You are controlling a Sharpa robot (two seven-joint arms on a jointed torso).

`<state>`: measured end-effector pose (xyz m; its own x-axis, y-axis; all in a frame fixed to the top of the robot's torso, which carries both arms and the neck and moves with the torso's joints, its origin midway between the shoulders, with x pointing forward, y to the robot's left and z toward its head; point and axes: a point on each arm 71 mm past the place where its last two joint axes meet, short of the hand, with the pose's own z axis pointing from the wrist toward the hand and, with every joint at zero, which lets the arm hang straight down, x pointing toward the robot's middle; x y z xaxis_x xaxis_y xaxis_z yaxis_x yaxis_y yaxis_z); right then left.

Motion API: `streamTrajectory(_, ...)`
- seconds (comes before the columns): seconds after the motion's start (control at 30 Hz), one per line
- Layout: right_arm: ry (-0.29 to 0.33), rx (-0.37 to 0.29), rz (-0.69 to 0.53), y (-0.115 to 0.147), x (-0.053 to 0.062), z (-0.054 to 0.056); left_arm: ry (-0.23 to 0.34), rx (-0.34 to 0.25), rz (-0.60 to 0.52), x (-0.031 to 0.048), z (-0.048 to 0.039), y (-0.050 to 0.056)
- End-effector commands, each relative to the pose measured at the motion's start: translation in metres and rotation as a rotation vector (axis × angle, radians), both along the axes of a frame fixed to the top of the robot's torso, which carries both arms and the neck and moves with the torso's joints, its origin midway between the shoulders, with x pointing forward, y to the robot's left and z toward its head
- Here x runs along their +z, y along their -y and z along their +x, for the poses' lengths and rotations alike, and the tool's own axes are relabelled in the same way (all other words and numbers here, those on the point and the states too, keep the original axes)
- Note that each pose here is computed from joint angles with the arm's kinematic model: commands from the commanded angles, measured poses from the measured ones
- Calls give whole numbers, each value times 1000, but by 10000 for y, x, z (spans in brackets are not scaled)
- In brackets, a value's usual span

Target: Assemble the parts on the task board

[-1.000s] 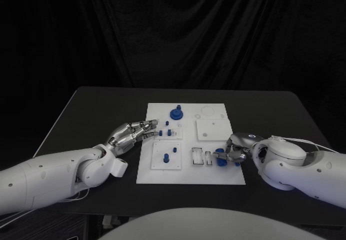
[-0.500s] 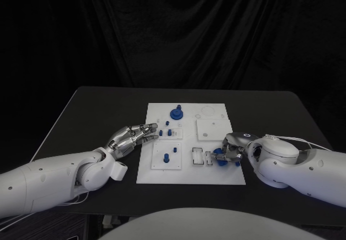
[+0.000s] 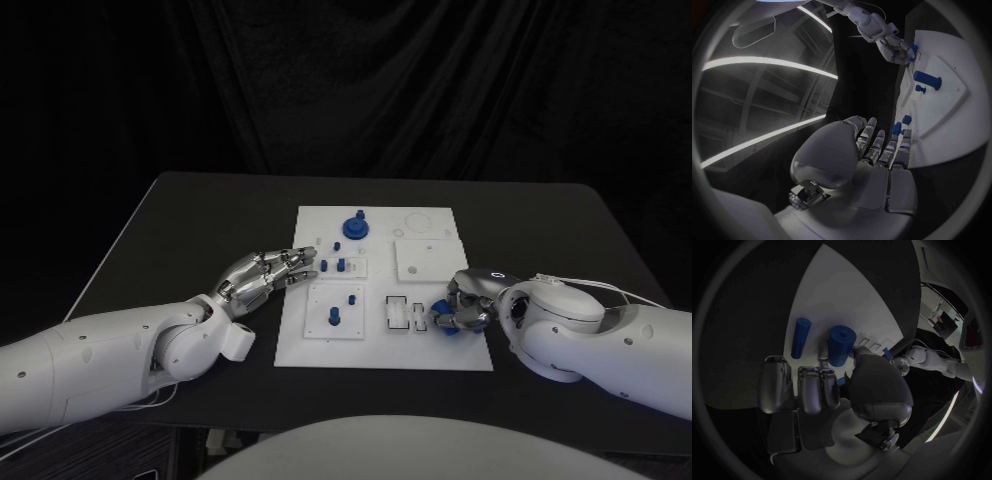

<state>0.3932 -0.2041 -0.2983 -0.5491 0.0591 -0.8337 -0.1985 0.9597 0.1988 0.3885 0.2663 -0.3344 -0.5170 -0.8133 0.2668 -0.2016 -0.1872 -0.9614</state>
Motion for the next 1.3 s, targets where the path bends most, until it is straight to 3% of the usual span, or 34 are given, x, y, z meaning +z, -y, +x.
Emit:
streamTrajectory(0.03, 21, -56, 108, 6, 23, -22, 59, 18, -51, 53, -2, -2)
streamTrajectory(0.17, 25, -104, 204, 3, 75, -53, 59, 21, -49, 53, -3, -10)
streamTrajectory(0.3, 15, -111, 244, -35, 100, -85, 58, 21, -47, 51, -2, -10)
streamTrajectory(0.8, -35, -86, 237, -190, 52, -80, 55, 16, -49, 46, 2, 6)
streamTrajectory(1.3, -34, -54, 253, -369, 29, -59, 54, 13, -49, 34, 18, 16)
